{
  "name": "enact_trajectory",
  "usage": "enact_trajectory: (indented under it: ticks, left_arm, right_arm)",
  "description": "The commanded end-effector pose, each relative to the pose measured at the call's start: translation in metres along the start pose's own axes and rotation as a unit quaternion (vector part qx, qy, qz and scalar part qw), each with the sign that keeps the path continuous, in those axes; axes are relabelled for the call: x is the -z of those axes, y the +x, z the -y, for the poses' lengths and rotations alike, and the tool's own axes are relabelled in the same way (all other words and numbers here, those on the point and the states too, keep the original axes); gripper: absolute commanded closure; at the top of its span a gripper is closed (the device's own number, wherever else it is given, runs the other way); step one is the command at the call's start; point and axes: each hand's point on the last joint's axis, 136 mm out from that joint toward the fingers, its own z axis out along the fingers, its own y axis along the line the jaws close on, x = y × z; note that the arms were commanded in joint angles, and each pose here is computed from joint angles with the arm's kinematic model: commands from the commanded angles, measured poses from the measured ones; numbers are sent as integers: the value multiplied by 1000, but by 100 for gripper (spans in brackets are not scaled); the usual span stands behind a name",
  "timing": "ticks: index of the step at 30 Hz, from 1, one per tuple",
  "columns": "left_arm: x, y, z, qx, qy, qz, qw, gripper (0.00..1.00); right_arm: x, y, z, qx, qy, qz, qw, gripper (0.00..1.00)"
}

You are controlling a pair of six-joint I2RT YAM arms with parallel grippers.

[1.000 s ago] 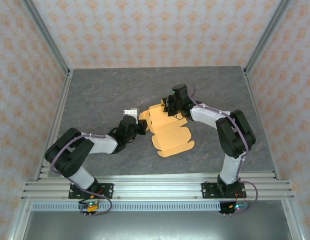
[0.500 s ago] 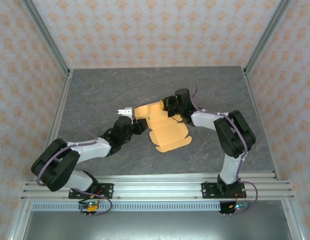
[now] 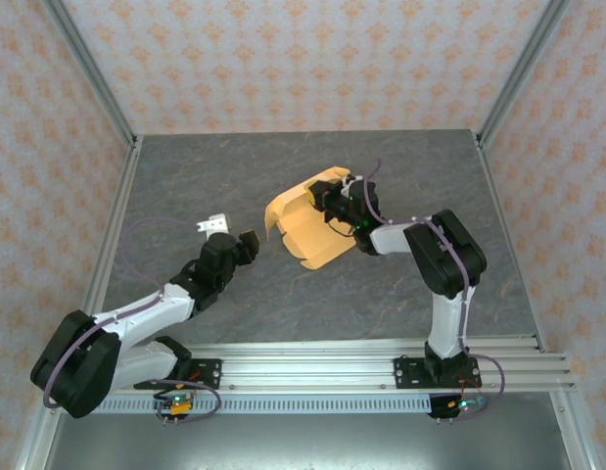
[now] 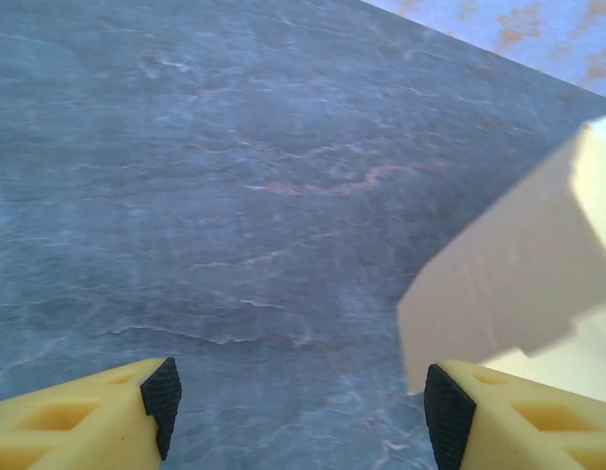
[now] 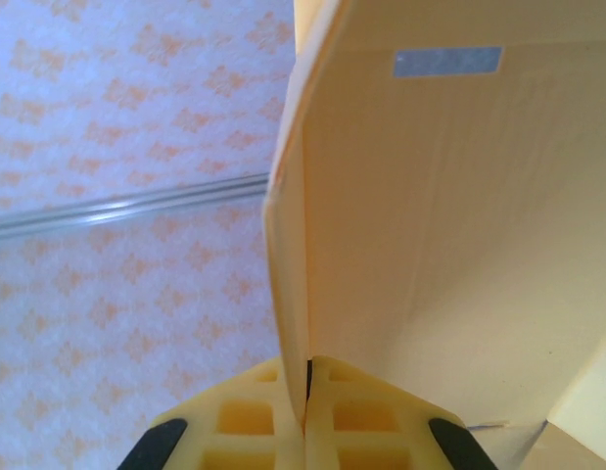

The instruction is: Fold the paper box

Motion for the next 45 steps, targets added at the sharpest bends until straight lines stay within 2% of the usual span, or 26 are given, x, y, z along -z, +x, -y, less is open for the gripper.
enact_trajectory:
  ticks: [1, 7, 13, 17, 24, 29, 38, 45]
  left_arm:
    - [0, -4, -20, 9, -45, 9, 999, 30]
    - [-19, 6, -13, -35, -46, -26, 998, 31]
    - [-38, 24, 14, -42, 28, -43, 998, 33]
    - [-44, 24, 35, -77, 70, -54, 993, 35]
    - [-47, 18, 66, -107, 137, -41, 984, 42]
    - [-52, 27, 80, -125, 171, -55, 976, 58]
    - [-63, 39, 98, -130, 198, -67, 969, 64]
    - [-68, 35, 112, -136, 209, -65, 966, 67]
  right_arm:
    - [5, 7, -19, 92, -53, -16, 994, 91]
    - [5, 7, 3, 124, -45, -16, 991, 91]
    - [5, 5, 26, 101, -50, -13, 994, 92]
    - [6, 5, 34, 97, -44, -13, 994, 92]
    - [3, 3, 32, 81, -48, -16, 995, 92]
    - [0, -1, 32, 57, -59, -18, 996, 92]
    - [1, -3, 35, 49, -61, -15, 997, 92]
    - [2, -2, 36, 50, -60, -15, 997, 92]
